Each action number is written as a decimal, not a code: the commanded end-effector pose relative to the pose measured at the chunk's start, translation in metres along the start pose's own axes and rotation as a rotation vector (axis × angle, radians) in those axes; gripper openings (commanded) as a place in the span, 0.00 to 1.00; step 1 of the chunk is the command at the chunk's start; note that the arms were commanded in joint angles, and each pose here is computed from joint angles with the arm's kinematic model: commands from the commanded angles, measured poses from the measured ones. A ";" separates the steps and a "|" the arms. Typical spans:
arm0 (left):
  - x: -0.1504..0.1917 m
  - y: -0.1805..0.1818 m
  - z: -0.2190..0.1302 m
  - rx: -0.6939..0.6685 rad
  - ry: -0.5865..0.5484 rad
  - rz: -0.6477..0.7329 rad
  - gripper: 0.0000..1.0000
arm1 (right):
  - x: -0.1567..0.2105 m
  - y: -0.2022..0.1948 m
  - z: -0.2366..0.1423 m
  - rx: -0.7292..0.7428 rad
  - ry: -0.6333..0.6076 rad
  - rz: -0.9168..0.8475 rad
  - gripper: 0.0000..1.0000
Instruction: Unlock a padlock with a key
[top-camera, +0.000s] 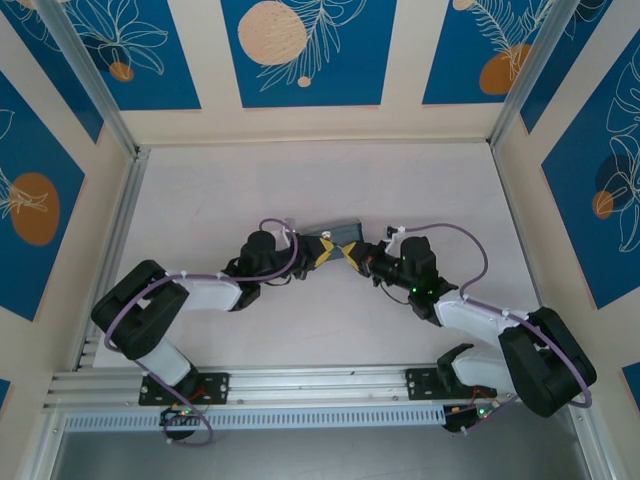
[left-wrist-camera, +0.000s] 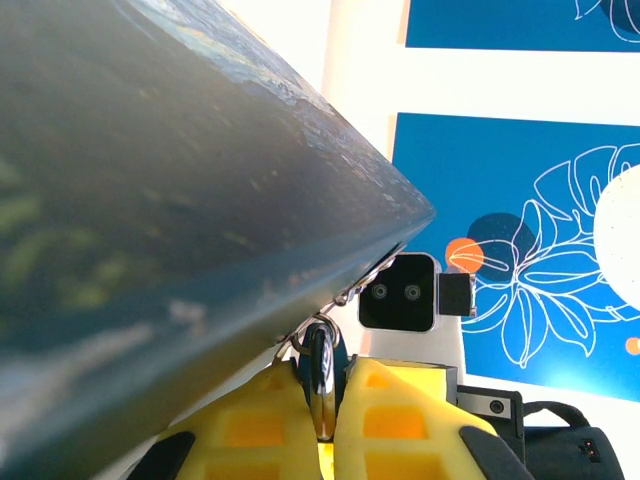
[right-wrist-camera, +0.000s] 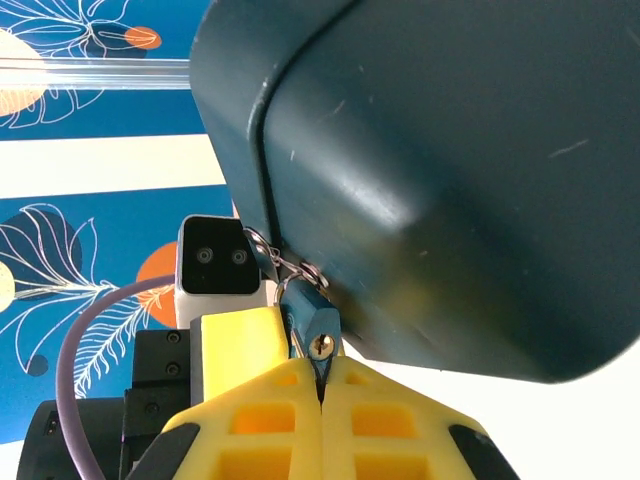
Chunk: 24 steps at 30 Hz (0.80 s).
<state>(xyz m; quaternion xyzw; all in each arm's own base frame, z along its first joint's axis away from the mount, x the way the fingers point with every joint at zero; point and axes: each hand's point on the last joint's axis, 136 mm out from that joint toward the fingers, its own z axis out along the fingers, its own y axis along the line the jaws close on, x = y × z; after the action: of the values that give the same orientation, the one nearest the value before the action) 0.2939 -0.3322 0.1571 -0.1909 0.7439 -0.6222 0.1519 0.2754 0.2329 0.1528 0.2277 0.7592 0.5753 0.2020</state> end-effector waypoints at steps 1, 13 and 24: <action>-0.001 -0.008 0.000 0.044 0.008 0.023 0.00 | -0.001 0.009 0.004 -0.015 -0.003 -0.022 0.00; -0.001 -0.004 0.001 0.035 0.007 0.018 0.00 | -0.004 -0.005 -0.022 0.012 -0.063 -0.022 0.00; -0.001 -0.005 0.002 0.041 0.009 0.014 0.00 | -0.001 -0.009 -0.017 0.027 -0.043 -0.028 0.00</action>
<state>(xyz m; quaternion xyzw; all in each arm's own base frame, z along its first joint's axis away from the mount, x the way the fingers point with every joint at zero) 0.2958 -0.3337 0.1573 -0.1879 0.7396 -0.6273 0.1556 0.2642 0.2159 0.1543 0.2357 0.7596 0.5650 0.2195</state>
